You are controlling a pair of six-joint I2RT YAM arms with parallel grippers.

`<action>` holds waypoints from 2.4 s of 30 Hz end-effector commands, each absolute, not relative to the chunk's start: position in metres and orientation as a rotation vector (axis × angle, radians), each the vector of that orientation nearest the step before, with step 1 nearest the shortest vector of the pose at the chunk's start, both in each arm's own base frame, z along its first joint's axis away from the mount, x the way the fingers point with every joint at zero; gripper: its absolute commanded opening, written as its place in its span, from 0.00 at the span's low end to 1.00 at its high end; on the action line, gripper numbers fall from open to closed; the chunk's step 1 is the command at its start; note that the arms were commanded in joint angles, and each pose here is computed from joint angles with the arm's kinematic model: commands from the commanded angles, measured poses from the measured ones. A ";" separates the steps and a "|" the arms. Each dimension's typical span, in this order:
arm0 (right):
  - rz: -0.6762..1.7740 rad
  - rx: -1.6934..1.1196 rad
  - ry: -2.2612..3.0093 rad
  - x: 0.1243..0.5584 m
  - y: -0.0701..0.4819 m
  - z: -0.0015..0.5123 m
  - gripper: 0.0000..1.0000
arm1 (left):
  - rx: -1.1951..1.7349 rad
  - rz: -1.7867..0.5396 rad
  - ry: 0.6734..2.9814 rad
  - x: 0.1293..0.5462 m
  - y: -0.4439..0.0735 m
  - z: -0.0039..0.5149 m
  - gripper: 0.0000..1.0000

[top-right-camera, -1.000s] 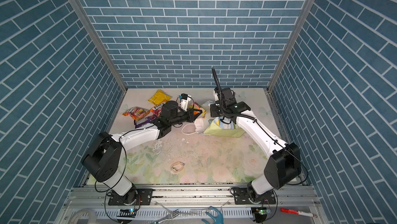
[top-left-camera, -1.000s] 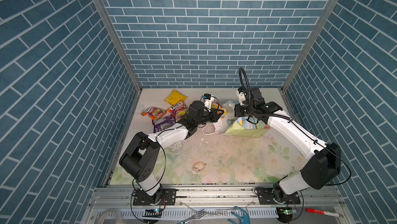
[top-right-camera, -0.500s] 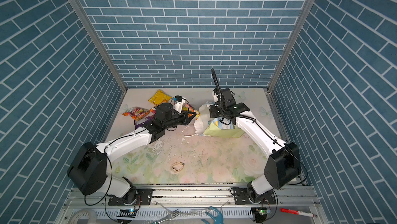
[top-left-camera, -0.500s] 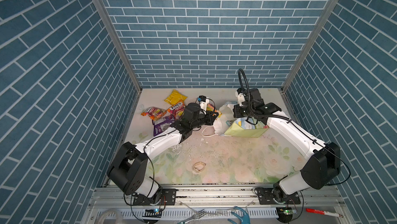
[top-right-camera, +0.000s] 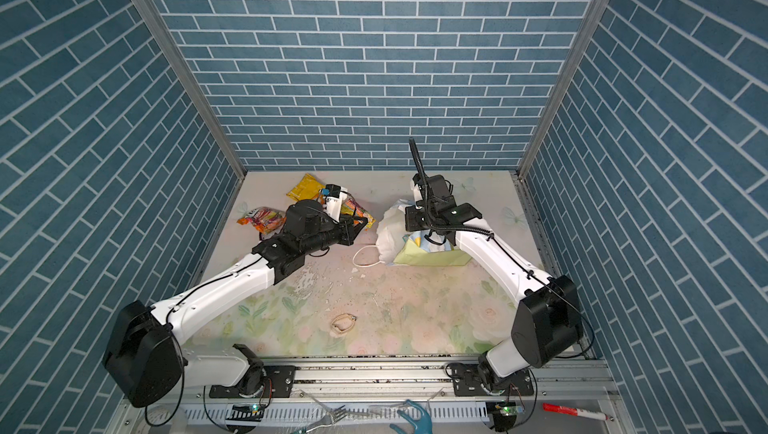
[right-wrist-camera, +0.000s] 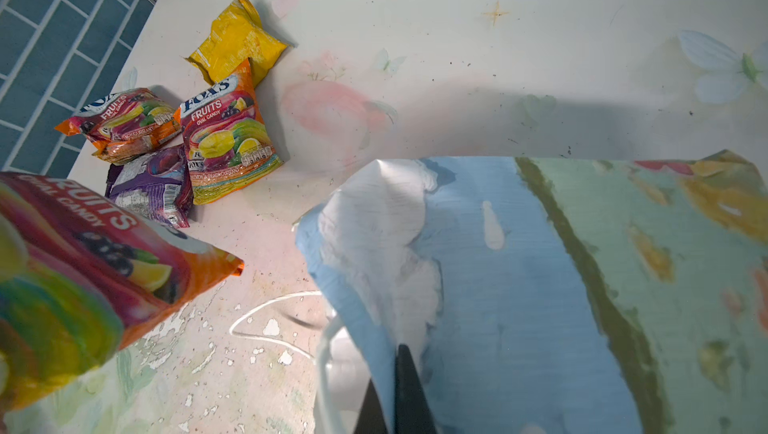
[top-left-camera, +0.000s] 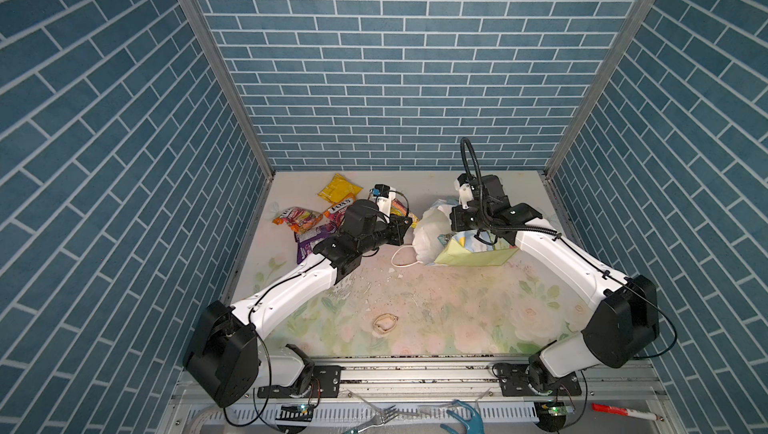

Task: Take the snacks out of the paper bag
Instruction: 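Carry the Fox's bag with the left gripper over the snack pile, then lower the Fox's bag onto the snack pile and open the left gripper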

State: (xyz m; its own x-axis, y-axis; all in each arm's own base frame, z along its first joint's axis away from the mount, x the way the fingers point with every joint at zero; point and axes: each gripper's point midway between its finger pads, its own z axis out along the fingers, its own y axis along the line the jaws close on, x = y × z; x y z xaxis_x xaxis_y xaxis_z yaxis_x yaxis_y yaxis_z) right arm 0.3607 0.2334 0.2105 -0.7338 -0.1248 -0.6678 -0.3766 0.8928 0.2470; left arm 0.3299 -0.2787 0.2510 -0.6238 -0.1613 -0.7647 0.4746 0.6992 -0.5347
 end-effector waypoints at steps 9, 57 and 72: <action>0.626 -0.323 2.308 0.347 0.238 0.242 0.00 | 0.206 -0.700 2.025 0.347 -0.234 0.292 0.00; 0.809 -0.390 2.219 0.302 0.239 0.281 0.00 | -0.300 -0.132 2.160 0.497 -0.064 0.192 0.93; 0.788 -0.380 2.212 0.306 0.237 0.286 0.00 | -0.225 -0.355 2.069 0.451 -0.108 0.230 1.00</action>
State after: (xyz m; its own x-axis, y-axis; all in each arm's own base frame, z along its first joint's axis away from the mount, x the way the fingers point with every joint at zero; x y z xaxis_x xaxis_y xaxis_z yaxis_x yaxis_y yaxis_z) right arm 0.3064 0.2378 0.2668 -0.7183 -0.0329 -0.6949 -0.4578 0.7746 0.4365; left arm 0.4612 -0.0901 0.2250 -0.4973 -0.3047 -0.8123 -0.0665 0.9469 -0.3145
